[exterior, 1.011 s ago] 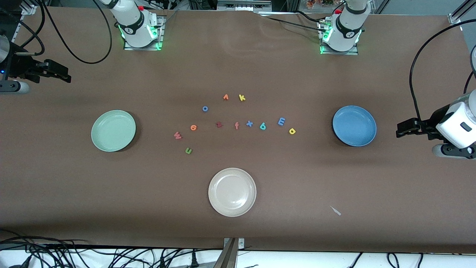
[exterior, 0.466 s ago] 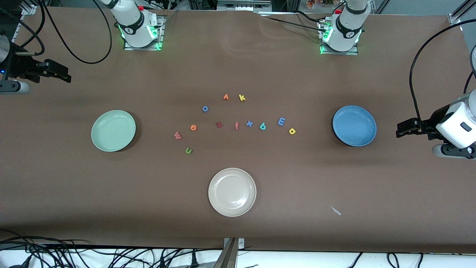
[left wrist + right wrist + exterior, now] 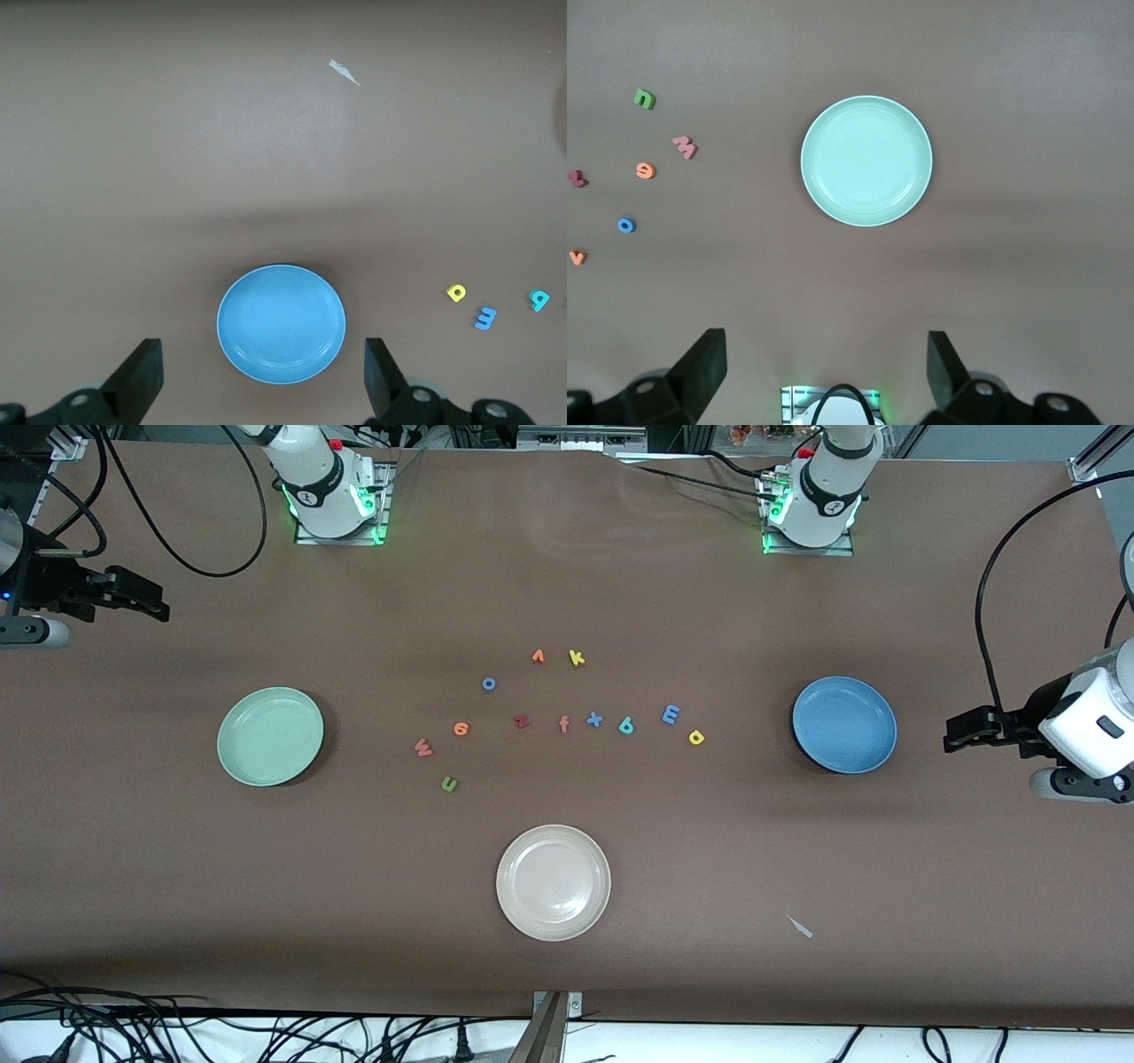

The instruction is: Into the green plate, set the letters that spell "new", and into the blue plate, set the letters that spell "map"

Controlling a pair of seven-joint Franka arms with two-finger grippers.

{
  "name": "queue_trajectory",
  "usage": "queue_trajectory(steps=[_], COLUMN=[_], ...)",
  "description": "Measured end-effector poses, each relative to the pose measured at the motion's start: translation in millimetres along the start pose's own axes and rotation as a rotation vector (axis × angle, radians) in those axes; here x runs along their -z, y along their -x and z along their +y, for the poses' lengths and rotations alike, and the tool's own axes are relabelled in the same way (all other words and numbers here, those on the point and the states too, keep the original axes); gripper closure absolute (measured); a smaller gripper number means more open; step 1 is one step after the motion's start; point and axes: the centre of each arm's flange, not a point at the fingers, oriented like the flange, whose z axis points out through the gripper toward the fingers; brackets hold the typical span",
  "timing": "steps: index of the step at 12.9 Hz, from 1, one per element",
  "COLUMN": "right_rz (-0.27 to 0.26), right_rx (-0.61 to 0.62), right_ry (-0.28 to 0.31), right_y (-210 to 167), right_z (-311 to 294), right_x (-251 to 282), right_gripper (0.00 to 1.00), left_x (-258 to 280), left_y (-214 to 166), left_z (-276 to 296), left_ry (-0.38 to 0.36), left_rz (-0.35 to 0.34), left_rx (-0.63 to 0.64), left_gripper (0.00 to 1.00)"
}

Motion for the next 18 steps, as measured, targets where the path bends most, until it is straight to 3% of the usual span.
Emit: queue_trajectory(steps=[18], right_rz=[-0.006], right_rx=[0.008], right_ry=[-0.003], right_y=[-1.6], right_z=[-3.6], right_x=[-2.6], right_gripper=[0.0], left_x=[-16.2], left_y=[-2.1], left_z=[8.6], left_ry=[0.003], left_rz=[-0.03], left_rx=[-0.013], left_gripper=[0.0])
